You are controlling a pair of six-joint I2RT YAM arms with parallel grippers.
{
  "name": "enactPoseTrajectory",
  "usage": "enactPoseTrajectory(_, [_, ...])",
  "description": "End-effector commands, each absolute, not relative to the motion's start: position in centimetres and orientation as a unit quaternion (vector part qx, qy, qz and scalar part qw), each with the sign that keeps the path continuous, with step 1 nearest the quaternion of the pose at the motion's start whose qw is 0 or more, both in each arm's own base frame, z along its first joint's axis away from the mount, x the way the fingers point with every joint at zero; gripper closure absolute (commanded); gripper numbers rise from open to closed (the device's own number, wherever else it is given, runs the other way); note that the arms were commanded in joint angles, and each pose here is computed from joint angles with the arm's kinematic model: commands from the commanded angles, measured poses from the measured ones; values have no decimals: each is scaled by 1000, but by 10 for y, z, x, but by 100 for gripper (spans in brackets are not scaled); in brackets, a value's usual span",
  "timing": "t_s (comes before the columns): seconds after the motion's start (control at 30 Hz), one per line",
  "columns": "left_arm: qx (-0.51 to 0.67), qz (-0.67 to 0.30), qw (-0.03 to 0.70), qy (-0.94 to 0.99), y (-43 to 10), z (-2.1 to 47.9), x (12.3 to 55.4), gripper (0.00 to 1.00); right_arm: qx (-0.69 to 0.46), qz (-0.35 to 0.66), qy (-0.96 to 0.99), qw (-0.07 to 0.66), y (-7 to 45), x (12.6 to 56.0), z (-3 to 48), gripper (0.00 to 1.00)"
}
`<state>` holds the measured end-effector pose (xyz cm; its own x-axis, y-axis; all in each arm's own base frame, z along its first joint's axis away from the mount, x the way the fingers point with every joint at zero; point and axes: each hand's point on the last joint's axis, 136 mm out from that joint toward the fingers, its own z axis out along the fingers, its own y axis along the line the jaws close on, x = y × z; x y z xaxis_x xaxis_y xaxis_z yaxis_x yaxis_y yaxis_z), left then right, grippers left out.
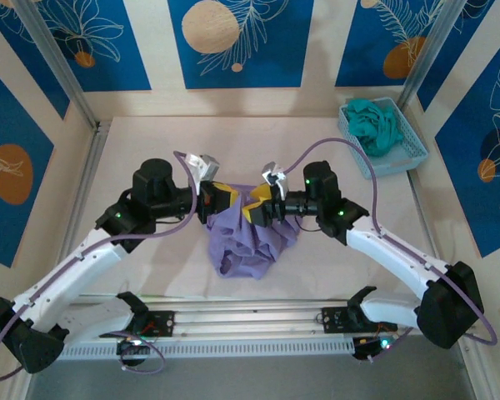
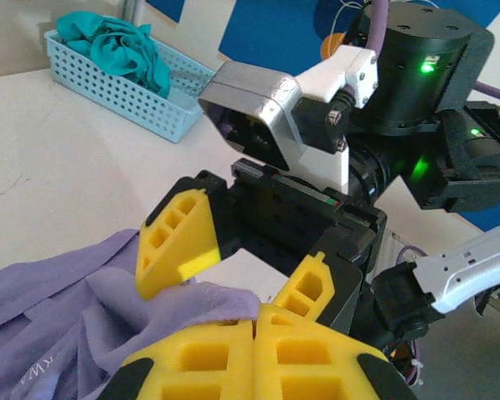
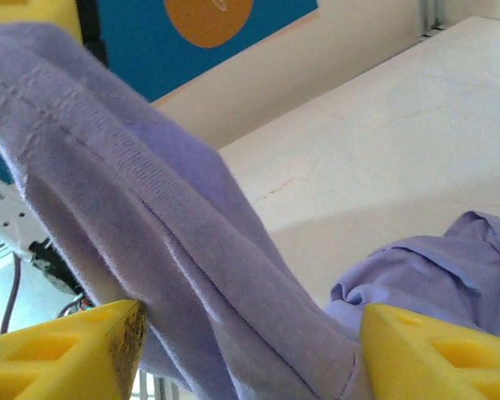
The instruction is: Fold the inside-out t-shirt
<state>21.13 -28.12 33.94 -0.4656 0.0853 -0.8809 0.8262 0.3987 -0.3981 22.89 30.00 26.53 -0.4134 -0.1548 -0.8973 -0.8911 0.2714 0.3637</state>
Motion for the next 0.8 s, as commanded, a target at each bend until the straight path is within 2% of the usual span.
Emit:
enactPoseTrajectory(0.0, [347, -463, 405, 708, -288, 352, 202, 100, -415, 502, 646, 398, 308, 219, 290, 47])
enactPoseTrajectory(0.17, [347, -463, 401, 710, -294, 356, 209, 100, -403, 523, 646, 382, 307, 219, 292, 100])
enactPoseTrajectory(0.2, [342, -456, 408, 713, -292, 356, 213, 98, -393, 521, 651, 387, 303, 222, 292, 100])
enactPoseTrajectory(0.27, [321, -429, 429, 727, -284, 355, 223, 79, -372, 520, 659, 398, 290, 226, 292, 100])
enactPoseTrajectory(0.37, [291, -400, 466, 734, -267, 349, 232, 68, -352, 524, 655, 415, 275, 228, 301, 100])
enactPoseTrajectory(0.53, [266, -376, 490, 740, -246, 319, 232, 61, -338, 532, 649, 425, 261, 230, 312, 100])
enactPoseTrajectory(0.77, [286, -362, 479, 747, -246, 269, 235, 53, -326, 536, 649, 431, 252, 237, 317, 100])
